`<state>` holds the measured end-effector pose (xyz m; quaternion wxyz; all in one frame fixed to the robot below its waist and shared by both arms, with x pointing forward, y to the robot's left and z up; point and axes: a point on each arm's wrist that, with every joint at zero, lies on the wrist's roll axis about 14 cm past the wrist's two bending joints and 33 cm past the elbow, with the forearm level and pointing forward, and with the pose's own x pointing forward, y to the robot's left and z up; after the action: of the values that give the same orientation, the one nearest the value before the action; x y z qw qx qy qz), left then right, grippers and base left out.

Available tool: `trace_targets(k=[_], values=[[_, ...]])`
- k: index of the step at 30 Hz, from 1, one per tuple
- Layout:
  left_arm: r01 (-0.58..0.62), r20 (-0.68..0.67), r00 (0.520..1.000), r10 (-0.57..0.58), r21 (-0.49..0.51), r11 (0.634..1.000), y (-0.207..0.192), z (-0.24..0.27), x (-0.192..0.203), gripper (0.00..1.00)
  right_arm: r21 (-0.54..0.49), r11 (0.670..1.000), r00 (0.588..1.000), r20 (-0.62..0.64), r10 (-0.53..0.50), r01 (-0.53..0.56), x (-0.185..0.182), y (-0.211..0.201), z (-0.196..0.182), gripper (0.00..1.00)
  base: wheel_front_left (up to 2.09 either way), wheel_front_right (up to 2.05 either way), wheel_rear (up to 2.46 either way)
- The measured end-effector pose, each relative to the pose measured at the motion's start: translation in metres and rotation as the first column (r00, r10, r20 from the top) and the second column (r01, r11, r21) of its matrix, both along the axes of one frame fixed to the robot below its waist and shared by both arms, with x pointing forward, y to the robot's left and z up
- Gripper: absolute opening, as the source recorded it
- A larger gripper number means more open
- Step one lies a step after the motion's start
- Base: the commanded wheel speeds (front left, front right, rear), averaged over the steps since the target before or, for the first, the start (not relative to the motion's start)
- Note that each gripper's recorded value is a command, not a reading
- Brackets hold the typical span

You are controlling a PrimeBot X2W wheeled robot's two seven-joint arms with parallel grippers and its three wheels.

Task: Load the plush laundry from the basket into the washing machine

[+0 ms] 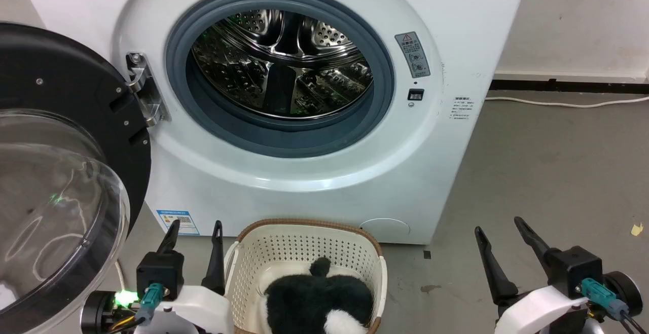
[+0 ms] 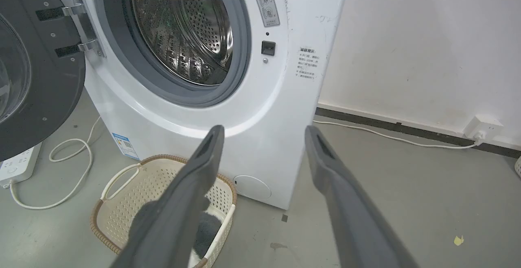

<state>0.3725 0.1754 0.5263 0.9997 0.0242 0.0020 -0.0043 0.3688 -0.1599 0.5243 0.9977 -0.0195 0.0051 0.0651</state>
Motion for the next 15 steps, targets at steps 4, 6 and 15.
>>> trace_targets(k=[4,6,15], values=[[0.012,0.005,1.000,-0.012,0.000,1.000,-0.004,0.000,0.001,1.00,0.010,1.000,1.000,0.007,-0.003,0.002,0.000,-0.001,0.001,1.00,0.00,0.00,0.00],[0.017,0.004,1.000,-0.017,0.000,1.000,-0.006,-0.001,0.002,1.00,0.015,1.000,1.000,0.005,-0.005,0.005,0.000,-0.002,0.000,1.00,0.00,0.00,0.00],[0.045,-0.016,0.999,-0.045,-0.001,0.999,-0.017,-0.012,0.009,1.00,0.051,0.998,1.000,-0.003,-0.029,0.029,0.001,-0.009,-0.005,1.00,0.00,0.00,0.00]])
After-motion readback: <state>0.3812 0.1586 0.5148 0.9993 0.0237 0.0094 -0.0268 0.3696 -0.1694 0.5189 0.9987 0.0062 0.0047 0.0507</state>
